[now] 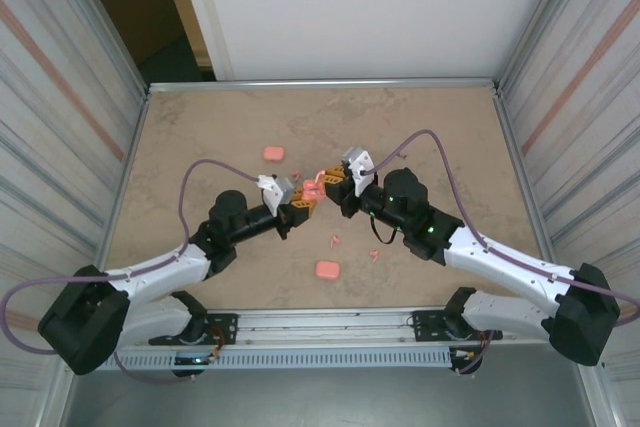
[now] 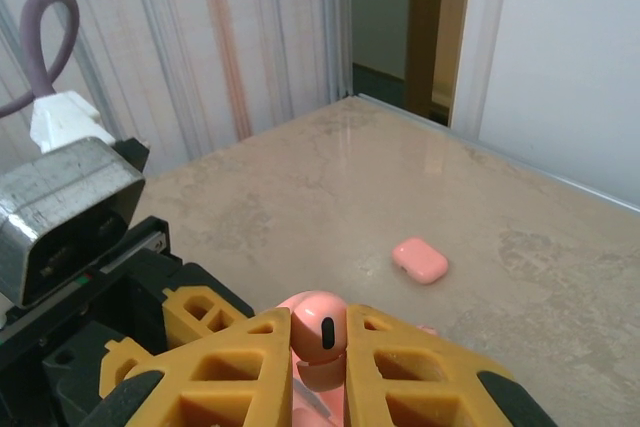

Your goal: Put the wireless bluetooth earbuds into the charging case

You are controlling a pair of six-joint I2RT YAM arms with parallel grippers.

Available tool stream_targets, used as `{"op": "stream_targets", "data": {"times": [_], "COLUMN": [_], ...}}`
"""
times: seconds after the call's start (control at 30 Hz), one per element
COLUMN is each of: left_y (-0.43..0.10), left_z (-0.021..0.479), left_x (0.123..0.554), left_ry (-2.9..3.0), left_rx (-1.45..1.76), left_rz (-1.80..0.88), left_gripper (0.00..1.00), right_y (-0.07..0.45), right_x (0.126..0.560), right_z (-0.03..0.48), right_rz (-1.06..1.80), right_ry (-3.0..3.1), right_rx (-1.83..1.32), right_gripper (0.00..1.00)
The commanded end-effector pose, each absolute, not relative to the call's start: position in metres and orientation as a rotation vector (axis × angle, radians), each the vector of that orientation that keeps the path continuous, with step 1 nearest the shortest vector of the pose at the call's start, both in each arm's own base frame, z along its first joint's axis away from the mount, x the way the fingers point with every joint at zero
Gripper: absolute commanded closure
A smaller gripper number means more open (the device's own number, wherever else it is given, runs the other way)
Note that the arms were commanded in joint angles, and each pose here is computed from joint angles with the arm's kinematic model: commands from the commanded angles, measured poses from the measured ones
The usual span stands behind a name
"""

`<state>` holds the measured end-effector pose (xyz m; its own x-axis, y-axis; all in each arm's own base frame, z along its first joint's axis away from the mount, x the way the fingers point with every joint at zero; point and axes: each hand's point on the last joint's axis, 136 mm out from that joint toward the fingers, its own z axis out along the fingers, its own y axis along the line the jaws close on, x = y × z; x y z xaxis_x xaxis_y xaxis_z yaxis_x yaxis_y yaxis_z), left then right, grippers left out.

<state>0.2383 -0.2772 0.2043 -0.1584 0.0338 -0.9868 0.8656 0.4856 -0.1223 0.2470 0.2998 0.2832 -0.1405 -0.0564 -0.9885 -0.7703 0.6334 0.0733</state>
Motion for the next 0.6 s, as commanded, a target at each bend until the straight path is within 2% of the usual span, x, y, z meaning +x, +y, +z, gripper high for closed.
{"op": "stream_targets", "data": {"times": [0.0, 0.57], "left_y": [-0.283, -0.286], "left_z": [0.235, 0.240], "left_x": [0.240, 0.237], "left_ry": [1.467, 1.451], "left_rx": [0.785, 0.792], "left_rz": [-0.909, -0.921], "left_gripper": [1.00, 1.00], "right_y": [0.298, 0.312], "right_x": [0.245, 0.246], "right_z": [0.294, 0.271], "right_rz": [0.727, 0.749], "right_ry": [1.571, 1.627], "right_rx": [-0.664, -0.726], "right_gripper": [0.84, 0.84]}}
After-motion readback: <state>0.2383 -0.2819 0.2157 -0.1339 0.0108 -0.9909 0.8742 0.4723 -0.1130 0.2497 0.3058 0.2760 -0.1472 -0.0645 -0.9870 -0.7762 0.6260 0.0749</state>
